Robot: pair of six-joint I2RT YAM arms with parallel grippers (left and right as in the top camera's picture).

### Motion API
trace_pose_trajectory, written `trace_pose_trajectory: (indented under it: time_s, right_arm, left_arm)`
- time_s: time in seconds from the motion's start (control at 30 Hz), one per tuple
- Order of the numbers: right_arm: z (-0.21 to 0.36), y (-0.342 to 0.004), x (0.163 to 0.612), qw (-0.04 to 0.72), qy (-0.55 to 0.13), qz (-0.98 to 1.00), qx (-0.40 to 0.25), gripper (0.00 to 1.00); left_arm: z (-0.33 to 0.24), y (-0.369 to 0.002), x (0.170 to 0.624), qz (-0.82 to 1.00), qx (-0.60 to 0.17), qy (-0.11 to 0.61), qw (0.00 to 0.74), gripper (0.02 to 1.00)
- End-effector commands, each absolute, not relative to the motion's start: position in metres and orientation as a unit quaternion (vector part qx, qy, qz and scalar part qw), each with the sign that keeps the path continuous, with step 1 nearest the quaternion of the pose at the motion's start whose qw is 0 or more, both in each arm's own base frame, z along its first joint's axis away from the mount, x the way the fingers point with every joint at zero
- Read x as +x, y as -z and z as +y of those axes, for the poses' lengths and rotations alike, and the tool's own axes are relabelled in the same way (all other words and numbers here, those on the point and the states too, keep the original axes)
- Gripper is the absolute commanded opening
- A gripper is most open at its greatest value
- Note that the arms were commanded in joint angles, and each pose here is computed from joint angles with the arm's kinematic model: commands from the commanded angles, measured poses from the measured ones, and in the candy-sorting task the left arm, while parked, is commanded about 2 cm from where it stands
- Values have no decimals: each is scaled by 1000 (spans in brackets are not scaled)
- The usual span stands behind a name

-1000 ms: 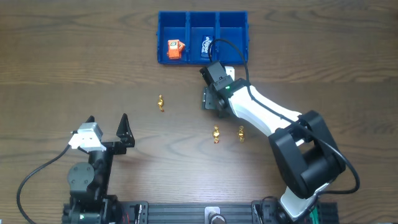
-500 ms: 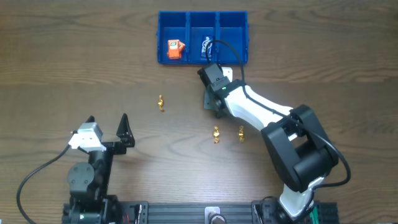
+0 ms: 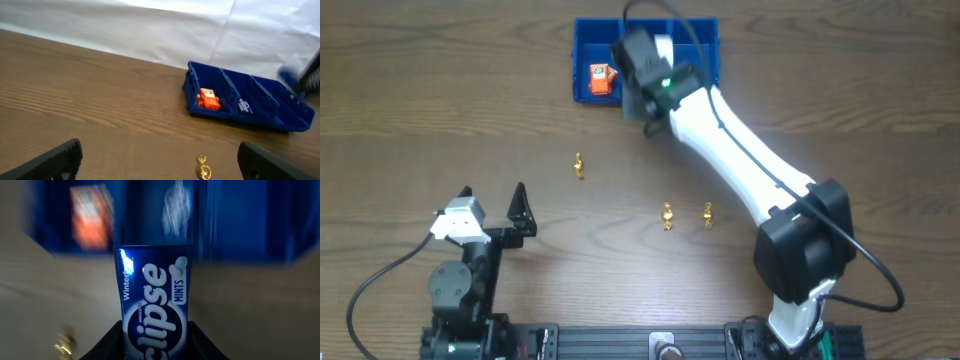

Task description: Sort Candies Into Trays

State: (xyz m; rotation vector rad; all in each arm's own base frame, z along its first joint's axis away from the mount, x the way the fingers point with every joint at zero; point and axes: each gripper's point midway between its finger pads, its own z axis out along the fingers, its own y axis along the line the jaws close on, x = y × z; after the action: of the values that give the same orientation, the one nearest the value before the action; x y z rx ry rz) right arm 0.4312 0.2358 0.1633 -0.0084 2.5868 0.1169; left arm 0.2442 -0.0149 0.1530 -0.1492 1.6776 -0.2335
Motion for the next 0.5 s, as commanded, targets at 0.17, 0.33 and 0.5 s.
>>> trace_pose_trajectory:
  time_s: [0.17, 0.33, 0.5]
  right_arm:
    - [243, -158, 527, 312, 4, 950, -10, 257]
    - [241, -112, 548, 285, -29, 958, 13, 264]
    - [237, -103, 553, 282, -27, 959, 22, 286]
  left_arm:
    - [-17, -137, 243, 758, -58, 101, 642, 998]
    - [-17, -137, 243, 758, -58, 101, 642, 998]
    - [-17, -137, 243, 758, -58, 101, 642, 998]
